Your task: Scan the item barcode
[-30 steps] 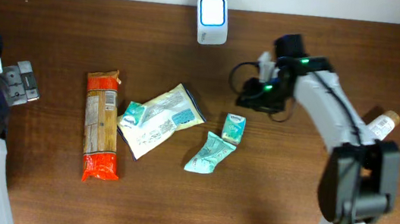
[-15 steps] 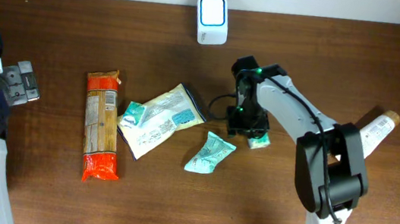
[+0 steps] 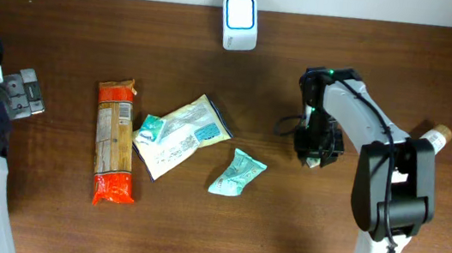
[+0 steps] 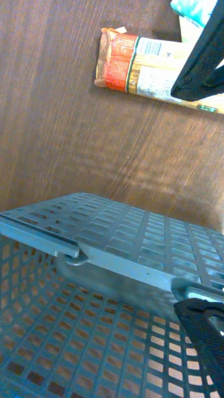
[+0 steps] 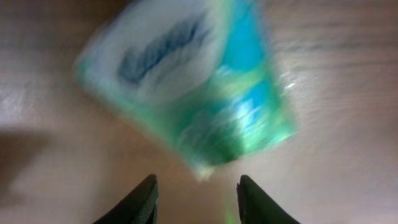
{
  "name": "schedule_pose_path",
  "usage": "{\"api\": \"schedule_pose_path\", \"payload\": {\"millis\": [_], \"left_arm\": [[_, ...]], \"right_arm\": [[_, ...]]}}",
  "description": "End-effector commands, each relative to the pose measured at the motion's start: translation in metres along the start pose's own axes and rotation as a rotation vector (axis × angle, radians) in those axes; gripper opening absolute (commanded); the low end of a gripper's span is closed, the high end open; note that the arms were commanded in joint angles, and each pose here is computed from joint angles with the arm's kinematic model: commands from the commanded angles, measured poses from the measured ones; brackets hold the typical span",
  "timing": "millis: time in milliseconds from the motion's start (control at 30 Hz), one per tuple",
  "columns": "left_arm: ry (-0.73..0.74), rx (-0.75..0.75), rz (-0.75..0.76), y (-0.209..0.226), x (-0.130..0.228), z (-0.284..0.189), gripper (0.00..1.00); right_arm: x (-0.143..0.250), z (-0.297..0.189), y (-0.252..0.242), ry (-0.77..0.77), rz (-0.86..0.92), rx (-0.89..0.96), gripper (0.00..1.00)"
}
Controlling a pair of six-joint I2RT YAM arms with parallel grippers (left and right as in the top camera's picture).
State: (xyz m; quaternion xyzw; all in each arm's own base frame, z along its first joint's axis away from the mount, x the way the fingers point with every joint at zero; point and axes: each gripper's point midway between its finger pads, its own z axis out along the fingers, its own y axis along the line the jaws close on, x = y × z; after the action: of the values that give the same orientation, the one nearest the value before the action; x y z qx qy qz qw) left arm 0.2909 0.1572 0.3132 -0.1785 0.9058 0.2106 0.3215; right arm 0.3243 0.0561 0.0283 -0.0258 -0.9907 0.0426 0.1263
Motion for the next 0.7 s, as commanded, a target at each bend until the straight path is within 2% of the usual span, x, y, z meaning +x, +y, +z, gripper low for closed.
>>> {"api": "schedule_pose_path", "payload": {"millis": [0, 67, 167, 200, 333, 500, 567, 600, 633, 667], "left_arm": [[-0.01, -0.011, 0.009, 0.003, -0.002, -0.002, 0.99], [-0.01, -0.011, 0.009, 0.003, -0.002, -0.002, 0.99], [-0.01, -0.011, 0.009, 0.003, -0.002, -0.002, 0.99], [-0.01, -0.011, 0.009, 0.003, -0.002, -0.002, 0.99], [-0.01, -0.011, 0.009, 0.003, -0.002, -0.002, 0.99], [-0.01, -0.011, 0.009, 0.003, -0.002, -0.002, 0.99], [-0.01, -0.011, 0.009, 0.003, -0.002, -0.002, 0.99], [-0.01, -0.011, 0.009, 0.003, -0.002, -0.002, 0.99], [-0.01, -0.011, 0.009, 0.003, -0.002, -0.002, 0.99], [-0.01, -0.011, 0.009, 0.003, -0.002, -0.002, 0.99]], "right_arm": [[-0.037, 0.0, -0.035, -0.131, 0.113, 0.028, 0.4], [-0.054, -0.002, -0.04, -0.19, 0.131, 0.001, 0.4], [-0.074, -0.009, -0.011, -0.274, -0.097, -0.169, 0.41], [-0.078, -0.011, -0.007, -0.295, -0.147, -0.181, 0.45], [-0.088, -0.006, -0.007, -0.323, -0.224, -0.167, 0.56], [-0.099, 0.015, -0.004, -0.334, -0.469, -0.127, 0.56], [-0.103, 0.017, -0.003, -0.343, -0.468, -0.126, 0.52], [-0.103, 0.017, -0.003, -0.346, -0.467, -0.126, 0.32], [-0.103, 0.017, -0.003, -0.346, -0.466, -0.126, 0.23], [-0.103, 0.017, -0.003, -0.345, -0.46, -0.127, 0.21]]}}
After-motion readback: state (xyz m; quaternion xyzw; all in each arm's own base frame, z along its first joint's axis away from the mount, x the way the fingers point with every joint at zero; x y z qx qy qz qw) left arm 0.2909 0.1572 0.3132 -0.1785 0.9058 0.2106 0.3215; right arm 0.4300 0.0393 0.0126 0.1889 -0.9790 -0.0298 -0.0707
